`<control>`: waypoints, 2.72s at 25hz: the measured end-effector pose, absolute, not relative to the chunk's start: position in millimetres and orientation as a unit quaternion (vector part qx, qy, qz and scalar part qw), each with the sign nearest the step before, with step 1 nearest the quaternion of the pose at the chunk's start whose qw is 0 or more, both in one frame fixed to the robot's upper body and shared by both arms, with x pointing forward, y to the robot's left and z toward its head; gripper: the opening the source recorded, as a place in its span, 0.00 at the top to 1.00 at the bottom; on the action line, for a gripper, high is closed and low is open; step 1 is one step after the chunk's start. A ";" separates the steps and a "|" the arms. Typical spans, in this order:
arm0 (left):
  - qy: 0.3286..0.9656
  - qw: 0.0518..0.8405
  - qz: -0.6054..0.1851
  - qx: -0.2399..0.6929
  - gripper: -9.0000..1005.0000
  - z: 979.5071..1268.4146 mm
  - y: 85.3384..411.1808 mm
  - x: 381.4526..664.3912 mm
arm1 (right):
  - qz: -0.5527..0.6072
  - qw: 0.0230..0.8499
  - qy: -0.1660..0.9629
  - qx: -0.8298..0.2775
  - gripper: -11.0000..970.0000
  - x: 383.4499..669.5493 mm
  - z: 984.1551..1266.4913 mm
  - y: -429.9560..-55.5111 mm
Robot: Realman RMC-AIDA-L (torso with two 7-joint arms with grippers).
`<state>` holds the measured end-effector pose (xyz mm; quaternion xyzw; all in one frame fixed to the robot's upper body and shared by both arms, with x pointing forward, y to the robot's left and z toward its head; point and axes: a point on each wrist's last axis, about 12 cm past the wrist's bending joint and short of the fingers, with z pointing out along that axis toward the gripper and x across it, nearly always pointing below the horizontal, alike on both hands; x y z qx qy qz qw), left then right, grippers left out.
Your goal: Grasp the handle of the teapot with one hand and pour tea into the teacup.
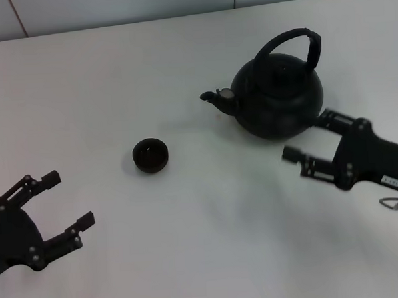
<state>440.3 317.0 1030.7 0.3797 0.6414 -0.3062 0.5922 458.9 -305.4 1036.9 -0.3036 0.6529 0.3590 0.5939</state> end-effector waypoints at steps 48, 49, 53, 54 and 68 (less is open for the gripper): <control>0.642 0.506 -0.340 0.465 0.14 1045.0 305.5 479.6 | 0.332 0.458 0.690 -0.452 0.24 477.9 1051.3 -322.3; 0.642 0.506 -0.340 0.465 0.14 1045.0 305.5 479.6 | 0.332 0.457 0.690 -0.452 0.24 478.1 1051.2 -322.2; 0.642 0.506 -0.340 0.465 0.14 1044.7 305.2 479.5 | 0.332 0.457 0.690 -0.452 0.24 478.2 1051.0 -321.9; 0.642 0.506 -0.340 0.464 0.14 1044.4 305.0 479.1 | 0.331 0.457 0.691 -0.452 0.24 478.3 1050.9 -321.9; 0.642 0.506 -0.341 0.464 0.14 1044.0 304.2 478.9 | 0.333 0.458 0.687 -0.455 0.24 481.3 1051.4 -317.7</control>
